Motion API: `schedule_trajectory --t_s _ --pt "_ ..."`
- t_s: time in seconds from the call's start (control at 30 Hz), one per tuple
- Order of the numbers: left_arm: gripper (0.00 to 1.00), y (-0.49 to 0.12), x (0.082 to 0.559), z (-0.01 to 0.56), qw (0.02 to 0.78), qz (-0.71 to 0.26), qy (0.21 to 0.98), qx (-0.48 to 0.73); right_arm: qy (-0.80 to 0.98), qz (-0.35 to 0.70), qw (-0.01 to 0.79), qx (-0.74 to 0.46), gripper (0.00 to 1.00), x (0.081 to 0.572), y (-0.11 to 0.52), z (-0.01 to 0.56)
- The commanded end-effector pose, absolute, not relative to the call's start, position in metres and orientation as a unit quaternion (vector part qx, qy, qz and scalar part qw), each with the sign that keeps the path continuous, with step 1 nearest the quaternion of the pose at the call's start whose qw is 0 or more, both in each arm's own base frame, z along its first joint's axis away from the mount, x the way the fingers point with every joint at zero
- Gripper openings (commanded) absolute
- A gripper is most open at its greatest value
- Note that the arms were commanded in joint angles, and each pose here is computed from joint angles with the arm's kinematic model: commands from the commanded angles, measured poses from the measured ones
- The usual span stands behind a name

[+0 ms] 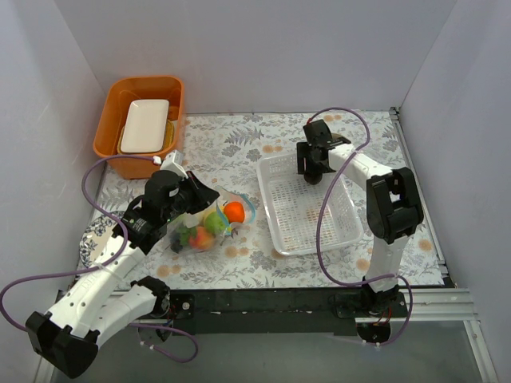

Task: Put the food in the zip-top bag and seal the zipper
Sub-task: Pick up the fake fruit from the bin.

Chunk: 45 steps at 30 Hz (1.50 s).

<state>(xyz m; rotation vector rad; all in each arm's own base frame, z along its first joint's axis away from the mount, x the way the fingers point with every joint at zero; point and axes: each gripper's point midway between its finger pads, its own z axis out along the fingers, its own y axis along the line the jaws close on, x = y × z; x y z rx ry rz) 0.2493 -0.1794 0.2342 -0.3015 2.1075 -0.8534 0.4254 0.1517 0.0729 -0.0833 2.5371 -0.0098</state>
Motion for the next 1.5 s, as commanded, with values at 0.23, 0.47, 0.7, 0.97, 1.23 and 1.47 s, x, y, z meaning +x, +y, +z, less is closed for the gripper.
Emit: schedule_trajectory --t_s 0.23,0.47,0.7,0.97,1.23,1.47 --pt "0.00 -0.180 0.248 0.245 0.422 -0.351 0.827 -0.119 0.953 0.014 0.298 -0.045 0.71 0.431 0.158 0.071" --pt "0.00 -0.180 0.249 0.246 0.422 -0.355 0.825 -0.122 0.956 0.059 0.278 -0.065 0.70 0.402 0.167 0.068" --pt "0.00 -0.183 0.248 0.246 0.418 -0.362 0.824 -0.122 0.950 0.123 0.257 -0.126 0.77 0.369 0.190 0.069" --pt "0.00 -0.185 0.248 0.243 0.412 -0.363 0.827 -0.119 0.949 0.099 0.237 -0.182 0.89 0.332 0.195 0.053" --pt "0.00 -0.186 0.248 0.245 0.413 -0.364 0.826 -0.117 0.931 0.093 0.302 -0.180 0.91 0.339 0.201 0.090" --pt "0.00 -0.184 0.247 0.242 0.412 -0.364 0.827 -0.119 0.919 0.074 0.353 -0.158 0.93 0.362 0.200 0.117"
